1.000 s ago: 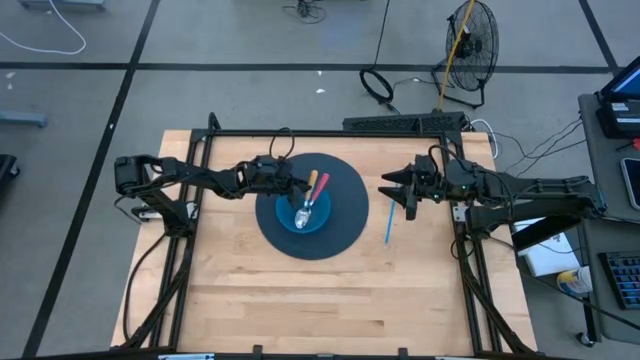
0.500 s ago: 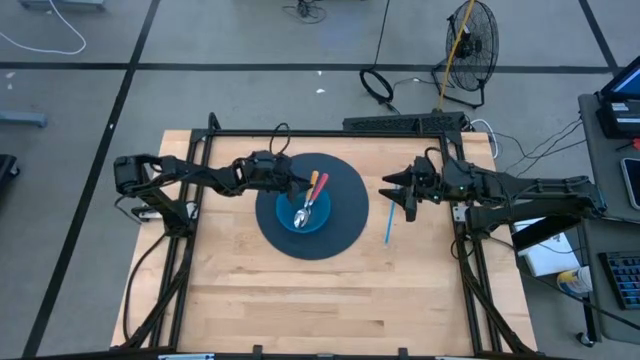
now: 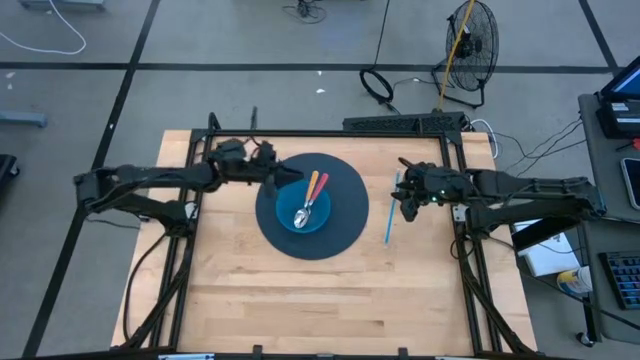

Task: Pick & Place Utensil
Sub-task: Put the black cup on the blue mat to the right of the blue bowl

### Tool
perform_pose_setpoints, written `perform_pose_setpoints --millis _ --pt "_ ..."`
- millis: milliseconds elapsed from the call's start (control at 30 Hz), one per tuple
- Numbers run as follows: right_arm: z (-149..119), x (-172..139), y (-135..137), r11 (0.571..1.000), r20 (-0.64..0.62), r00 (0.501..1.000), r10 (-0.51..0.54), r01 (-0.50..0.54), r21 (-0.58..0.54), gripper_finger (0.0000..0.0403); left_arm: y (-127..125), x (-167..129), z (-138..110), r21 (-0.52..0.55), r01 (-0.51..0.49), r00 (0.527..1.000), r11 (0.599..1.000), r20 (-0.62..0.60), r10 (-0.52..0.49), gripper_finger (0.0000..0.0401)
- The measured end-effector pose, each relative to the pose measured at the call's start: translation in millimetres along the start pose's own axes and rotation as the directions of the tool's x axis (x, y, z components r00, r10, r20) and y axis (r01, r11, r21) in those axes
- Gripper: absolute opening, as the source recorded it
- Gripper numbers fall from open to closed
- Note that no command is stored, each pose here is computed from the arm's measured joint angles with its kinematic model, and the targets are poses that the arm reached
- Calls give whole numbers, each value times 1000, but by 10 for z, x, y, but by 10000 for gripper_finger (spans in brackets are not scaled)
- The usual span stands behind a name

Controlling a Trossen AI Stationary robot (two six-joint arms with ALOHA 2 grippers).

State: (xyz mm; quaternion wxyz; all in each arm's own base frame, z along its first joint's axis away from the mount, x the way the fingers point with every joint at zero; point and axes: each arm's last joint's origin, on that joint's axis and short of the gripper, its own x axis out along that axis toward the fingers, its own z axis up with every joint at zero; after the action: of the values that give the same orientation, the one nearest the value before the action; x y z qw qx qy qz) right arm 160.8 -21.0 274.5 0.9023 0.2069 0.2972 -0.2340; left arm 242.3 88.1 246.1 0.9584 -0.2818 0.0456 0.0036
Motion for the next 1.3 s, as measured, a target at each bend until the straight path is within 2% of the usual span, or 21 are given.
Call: perform_pose_setpoints --millis 133,300,433,533,667,800,1033,1300 --pt "55 34 -70 996 -74 993 -88 89 18 147 -138 -181 100 41 -25 999 999 36 24 56" --pt "298 -12 -100 983 -166 969 -183 183 -15 147 -245 -341 153 63 -36 998 997 48 33 52" --pt "469 -43 -155 962 -298 916 -269 273 -30 161 -294 -421 166 67 -38 998 997 44 35 51" --pt "524 4 -222 952 -411 865 -286 306 -16 175 -305 -451 152 68 -46 999 997 26 44 52" --pt "533 132 -291 952 -500 825 -264 305 1 197 -310 -460 145 66 -44 999 997 17 43 69" --pt "538 226 -319 948 -527 804 -275 317 -11 211 -304 -460 133 61 -49 999 997 5 48 99" --pt "542 327 -373 946 -558 777 -291 319 -49 202 -289 -461 112 52 -65 998 997 -14 66 139" --pt "537 480 -442 942 -603 736 -309 326 -84 198 -289 -460 113 52 -65 998 997 -13 66 147"
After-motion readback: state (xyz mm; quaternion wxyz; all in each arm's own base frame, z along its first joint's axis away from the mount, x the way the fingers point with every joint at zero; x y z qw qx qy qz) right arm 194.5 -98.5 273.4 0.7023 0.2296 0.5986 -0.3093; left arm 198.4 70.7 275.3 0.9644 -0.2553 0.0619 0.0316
